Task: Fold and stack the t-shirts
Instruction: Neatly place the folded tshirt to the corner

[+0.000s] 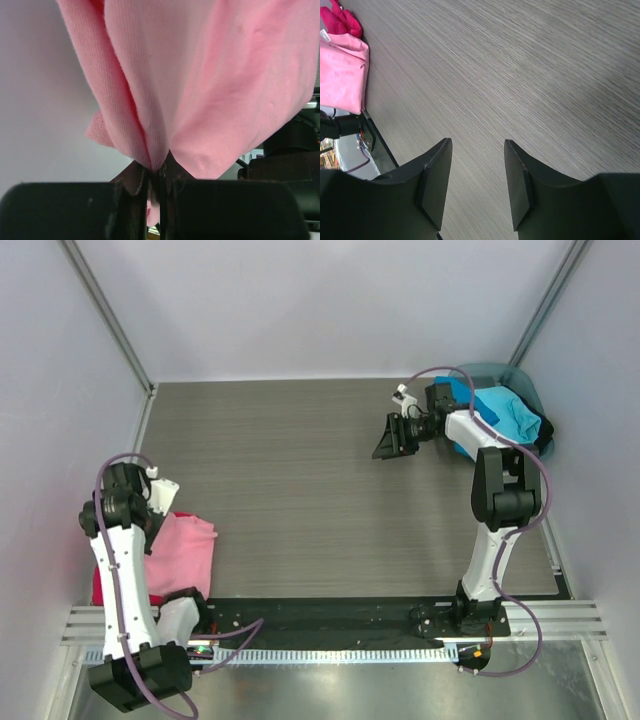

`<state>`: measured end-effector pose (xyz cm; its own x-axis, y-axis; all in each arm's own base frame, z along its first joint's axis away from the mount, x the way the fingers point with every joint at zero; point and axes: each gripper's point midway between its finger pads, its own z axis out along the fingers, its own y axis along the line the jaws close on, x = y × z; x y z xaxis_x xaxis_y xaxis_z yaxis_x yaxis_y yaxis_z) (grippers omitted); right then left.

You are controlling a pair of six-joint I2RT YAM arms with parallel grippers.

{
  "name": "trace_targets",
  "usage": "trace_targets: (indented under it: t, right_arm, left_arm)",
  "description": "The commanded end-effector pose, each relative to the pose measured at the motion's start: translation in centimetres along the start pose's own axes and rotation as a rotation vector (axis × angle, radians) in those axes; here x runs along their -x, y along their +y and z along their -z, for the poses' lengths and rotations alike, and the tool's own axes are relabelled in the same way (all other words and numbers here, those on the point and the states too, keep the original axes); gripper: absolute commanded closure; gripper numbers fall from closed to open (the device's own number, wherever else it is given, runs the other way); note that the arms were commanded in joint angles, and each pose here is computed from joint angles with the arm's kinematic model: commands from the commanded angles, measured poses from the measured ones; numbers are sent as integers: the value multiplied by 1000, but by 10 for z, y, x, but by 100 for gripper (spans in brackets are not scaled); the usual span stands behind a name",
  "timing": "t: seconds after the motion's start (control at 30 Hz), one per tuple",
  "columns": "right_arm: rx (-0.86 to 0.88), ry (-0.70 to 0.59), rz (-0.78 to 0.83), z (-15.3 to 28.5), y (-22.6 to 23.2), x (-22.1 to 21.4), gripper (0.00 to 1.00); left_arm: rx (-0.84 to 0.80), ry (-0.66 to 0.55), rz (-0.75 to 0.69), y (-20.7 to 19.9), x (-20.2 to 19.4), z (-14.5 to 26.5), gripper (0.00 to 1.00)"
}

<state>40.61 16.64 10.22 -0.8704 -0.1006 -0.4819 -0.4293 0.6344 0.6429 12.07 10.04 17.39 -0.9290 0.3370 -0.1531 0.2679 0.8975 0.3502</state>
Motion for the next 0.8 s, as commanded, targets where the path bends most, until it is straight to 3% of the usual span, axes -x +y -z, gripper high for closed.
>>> trace_targets:
  t: [0.0, 0.53, 0.77]
  right_arm:
    - [36, -11, 58, 1, 8, 13, 48]
    - [59, 18, 75, -15, 15, 16, 49]
    - [60, 28, 65, -19, 15, 16, 49]
  left_arm:
    - [-84, 221, -108, -17, -63, 36, 100]
    - [-66, 168, -86, 6, -48, 51, 100]
    - [-38, 184, -47, 18, -41, 27, 100]
